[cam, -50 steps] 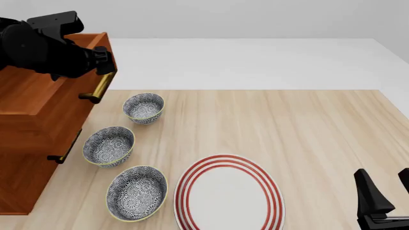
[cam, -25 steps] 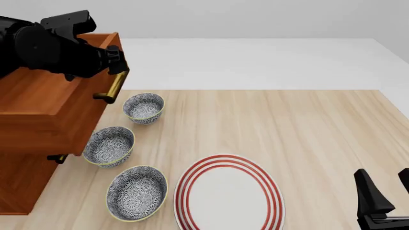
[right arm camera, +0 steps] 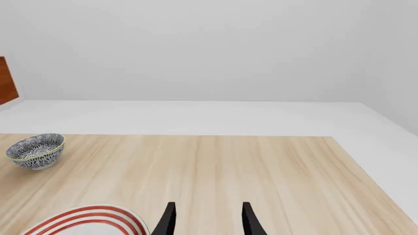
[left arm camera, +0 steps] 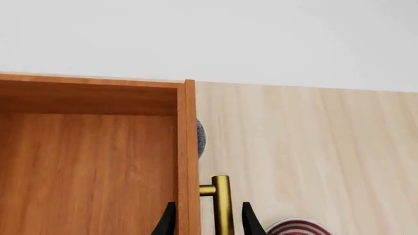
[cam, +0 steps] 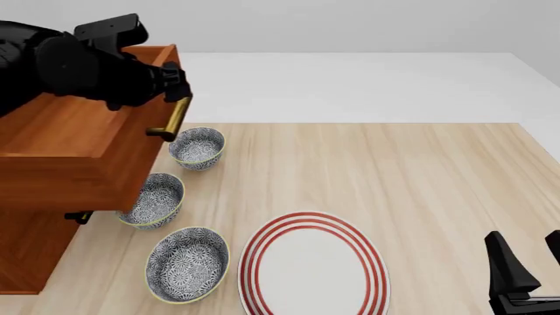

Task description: Open the top drawer of the cabinet.

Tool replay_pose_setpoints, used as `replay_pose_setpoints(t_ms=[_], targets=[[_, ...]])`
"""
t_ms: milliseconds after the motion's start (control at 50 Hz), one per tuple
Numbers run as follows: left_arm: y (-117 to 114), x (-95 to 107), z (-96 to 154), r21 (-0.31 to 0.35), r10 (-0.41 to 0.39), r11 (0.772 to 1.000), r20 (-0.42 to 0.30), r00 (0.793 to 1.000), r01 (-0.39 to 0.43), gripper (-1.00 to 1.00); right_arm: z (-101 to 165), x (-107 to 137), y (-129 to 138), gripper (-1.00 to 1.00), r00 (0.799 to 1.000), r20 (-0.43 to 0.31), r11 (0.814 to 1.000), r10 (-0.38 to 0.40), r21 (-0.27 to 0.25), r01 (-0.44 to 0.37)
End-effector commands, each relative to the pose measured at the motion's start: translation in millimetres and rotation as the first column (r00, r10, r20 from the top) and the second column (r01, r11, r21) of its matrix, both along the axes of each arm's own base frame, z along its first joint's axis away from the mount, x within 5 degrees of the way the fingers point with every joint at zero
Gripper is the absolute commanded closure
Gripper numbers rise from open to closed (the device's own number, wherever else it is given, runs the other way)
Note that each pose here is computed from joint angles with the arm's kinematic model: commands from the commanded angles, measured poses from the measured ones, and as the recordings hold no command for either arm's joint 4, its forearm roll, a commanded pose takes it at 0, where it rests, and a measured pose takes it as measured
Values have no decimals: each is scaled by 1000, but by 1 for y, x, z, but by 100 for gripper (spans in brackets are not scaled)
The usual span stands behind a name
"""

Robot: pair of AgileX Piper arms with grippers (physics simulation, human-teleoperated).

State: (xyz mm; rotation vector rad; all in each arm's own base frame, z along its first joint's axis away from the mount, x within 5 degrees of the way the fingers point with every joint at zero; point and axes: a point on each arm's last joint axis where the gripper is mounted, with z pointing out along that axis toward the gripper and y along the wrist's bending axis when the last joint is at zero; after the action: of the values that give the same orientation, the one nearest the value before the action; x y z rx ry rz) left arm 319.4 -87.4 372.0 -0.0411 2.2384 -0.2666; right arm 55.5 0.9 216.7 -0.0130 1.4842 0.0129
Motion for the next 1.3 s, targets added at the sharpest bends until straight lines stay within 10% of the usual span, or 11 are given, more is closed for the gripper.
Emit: replay_pose_setpoints(t_ms=[20,1300], targets=[[-19,21,-74,24,-50,998,-206,977,56,-100,0,0,0,-100,1000,0,1000,0,0,0],[-34,6,-51,6,-98,995,-165,981,101,-100,0,0,0,-100,1000,0,1000,0,0,0]])
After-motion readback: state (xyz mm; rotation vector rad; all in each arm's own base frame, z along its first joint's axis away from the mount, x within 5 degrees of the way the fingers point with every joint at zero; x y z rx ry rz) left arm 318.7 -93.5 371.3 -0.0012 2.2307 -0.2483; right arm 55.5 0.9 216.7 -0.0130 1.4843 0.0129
